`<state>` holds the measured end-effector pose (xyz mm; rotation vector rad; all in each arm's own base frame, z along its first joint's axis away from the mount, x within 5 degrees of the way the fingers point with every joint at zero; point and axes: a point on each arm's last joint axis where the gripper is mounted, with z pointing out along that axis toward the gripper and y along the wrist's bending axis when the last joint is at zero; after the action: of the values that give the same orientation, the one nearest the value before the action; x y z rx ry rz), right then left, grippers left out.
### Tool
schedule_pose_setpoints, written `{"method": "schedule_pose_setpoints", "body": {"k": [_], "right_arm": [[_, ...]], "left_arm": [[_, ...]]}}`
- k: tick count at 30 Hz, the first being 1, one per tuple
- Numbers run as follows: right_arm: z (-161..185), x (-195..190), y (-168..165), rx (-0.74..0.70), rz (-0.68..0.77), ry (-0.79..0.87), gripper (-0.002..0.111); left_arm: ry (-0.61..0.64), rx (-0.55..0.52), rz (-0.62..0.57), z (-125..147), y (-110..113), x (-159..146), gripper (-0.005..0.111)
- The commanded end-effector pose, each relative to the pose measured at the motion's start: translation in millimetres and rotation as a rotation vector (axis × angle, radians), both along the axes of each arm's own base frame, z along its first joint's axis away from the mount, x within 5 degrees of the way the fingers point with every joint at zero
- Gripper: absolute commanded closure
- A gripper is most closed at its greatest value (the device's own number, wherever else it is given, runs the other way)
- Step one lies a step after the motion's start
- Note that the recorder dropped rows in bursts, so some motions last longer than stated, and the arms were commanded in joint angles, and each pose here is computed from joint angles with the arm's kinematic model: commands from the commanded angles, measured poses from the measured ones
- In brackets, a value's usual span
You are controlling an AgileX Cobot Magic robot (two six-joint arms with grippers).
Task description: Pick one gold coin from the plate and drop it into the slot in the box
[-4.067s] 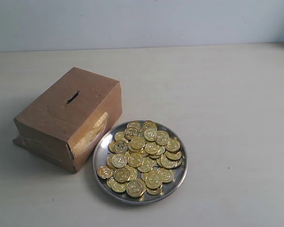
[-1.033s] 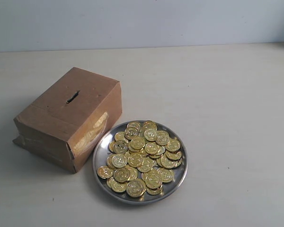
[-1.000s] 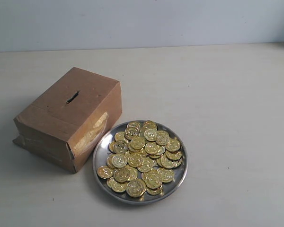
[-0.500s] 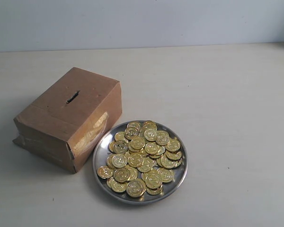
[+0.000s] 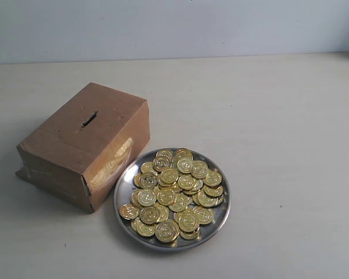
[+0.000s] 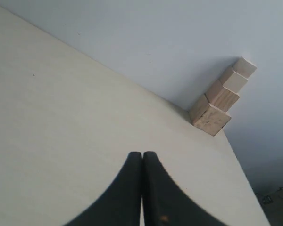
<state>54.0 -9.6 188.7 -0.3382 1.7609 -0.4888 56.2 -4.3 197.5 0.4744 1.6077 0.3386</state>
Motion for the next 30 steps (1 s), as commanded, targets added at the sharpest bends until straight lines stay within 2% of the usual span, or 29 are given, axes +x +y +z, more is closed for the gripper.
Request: {"method": "schedule_pose_setpoints", "body": {"k": [1, 3, 5, 13, 18, 21, 25, 30], "right_arm": [[-1.0, -0.1, 0.1, 0.166, -0.031, -0.028, 0.108], [-1.0, -0.1, 0.1, 0.269, -0.051, -0.043, 0.108], [-1.0, -0.1, 0.1, 0.341, -0.066, -0.053, 0.108], [-0.9, -0.1, 0.1, 0.372, -0.072, -0.058, 0.108], [-1.1, -0.1, 0.0, 0.623, -0.123, -0.094, 0.108], [-1.1, -0.1, 0.0, 0.629, -0.124, -0.095, 0.108], [-1.1, -0.1, 0.0, 0.627, -0.124, -0.094, 0.108], [-1.1, -0.1, 0.0, 0.627, -0.124, -0.094, 0.108]], "left_arm": [[0.093, -0.339, 0.021, -7.0, -1.8, -1.2, 0.107], [0.147, -0.425, 0.032, -11.1, -2.8, -2.1, 0.107], [0.177, -0.432, 0.035, -13.7, -3.2, -2.7, 0.107], [0.175, -0.432, 0.034, -13.5, -3.1, -2.7, 0.107], [0.187, -0.491, 0.045, -14.2, -3.3, -2.8, 0.107], [0.192, -0.567, 0.058, -14.2, -3.3, -2.8, 0.107], [0.194, -0.594, 0.063, -14.2, -3.3, -2.8, 0.107], [0.190, -0.537, 0.056, -14.2, -3.0, -2.8, 0.107]]}}
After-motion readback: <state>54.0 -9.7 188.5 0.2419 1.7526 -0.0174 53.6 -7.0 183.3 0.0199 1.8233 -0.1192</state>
